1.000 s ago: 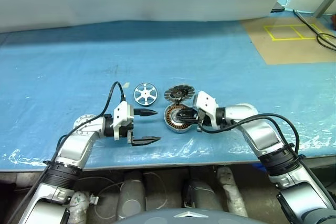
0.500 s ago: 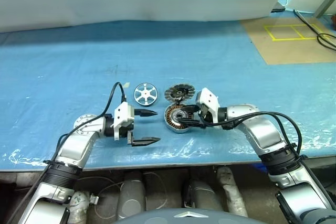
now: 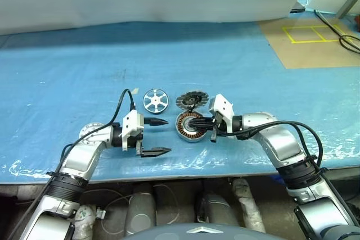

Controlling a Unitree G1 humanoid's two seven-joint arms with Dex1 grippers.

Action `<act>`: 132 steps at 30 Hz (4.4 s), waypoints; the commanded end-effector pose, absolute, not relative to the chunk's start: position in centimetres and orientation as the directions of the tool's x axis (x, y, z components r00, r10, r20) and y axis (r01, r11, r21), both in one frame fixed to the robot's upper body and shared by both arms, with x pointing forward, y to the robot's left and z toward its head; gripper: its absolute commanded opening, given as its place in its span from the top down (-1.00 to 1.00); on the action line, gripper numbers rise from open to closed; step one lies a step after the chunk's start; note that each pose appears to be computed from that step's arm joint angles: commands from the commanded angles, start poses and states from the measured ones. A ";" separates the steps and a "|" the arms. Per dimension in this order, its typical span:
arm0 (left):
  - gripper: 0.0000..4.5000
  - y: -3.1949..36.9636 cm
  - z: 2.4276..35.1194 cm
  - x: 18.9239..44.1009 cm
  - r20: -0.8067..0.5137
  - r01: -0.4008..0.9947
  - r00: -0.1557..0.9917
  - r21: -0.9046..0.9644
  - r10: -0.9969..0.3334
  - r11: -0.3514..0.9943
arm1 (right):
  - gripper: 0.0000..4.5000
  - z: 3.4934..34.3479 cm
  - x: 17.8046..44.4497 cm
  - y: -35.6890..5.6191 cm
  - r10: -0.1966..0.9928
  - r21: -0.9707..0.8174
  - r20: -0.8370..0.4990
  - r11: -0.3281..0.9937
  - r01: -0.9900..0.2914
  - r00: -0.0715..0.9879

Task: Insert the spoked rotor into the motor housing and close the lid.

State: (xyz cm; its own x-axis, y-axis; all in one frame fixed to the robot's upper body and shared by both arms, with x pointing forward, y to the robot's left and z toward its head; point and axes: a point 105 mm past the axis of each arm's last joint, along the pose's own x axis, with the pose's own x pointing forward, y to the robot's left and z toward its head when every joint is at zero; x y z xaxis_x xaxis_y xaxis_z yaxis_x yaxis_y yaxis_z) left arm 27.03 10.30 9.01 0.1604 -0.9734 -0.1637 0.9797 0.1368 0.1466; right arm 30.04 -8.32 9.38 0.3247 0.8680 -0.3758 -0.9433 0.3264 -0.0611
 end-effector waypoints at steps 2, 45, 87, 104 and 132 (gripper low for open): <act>-1.00 10.2 9.7 27.0 -0.152 0.975 0.154 0.181 -0.976 0.126 | 0.98 9.9 30.7 -8.1 0.863 -0.095 -0.368 0.336 -0.937 0.347; -1.00 10.2 9.5 27.4 -0.152 0.973 0.165 0.189 -0.975 0.135 | 0.98 2.5 28.3 -10.2 0.746 0.189 -0.623 0.438 -0.879 0.237; -1.00 10.4 8.8 26.8 -0.154 0.976 0.166 0.169 -0.974 0.140 | 0.98 9.7 30.0 -8.8 0.855 0.091 -0.391 0.405 -0.910 0.341; -1.00 10.4 8.7 27.0 -0.157 0.975 0.168 0.172 -0.973 0.141 | 0.98 6.9 29.9 -9.1 0.751 -0.145 -0.560 0.329 -0.933 0.351; -1.00 10.3 8.9 27.1 -0.152 0.973 0.172 0.178 -0.973 0.144 | 0.98 0.5 27.6 -13.2 0.534 -0.050 -0.803 0.380 -0.924 0.263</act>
State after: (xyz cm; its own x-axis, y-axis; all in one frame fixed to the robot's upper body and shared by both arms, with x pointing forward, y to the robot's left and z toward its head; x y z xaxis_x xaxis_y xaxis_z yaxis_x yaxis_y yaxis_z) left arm 27.04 10.42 8.13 0.1732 -0.9713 -0.1631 0.9785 0.1509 0.1407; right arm 29.99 -9.32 7.06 0.3485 0.7136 -0.6076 -0.9341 0.3183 -0.1619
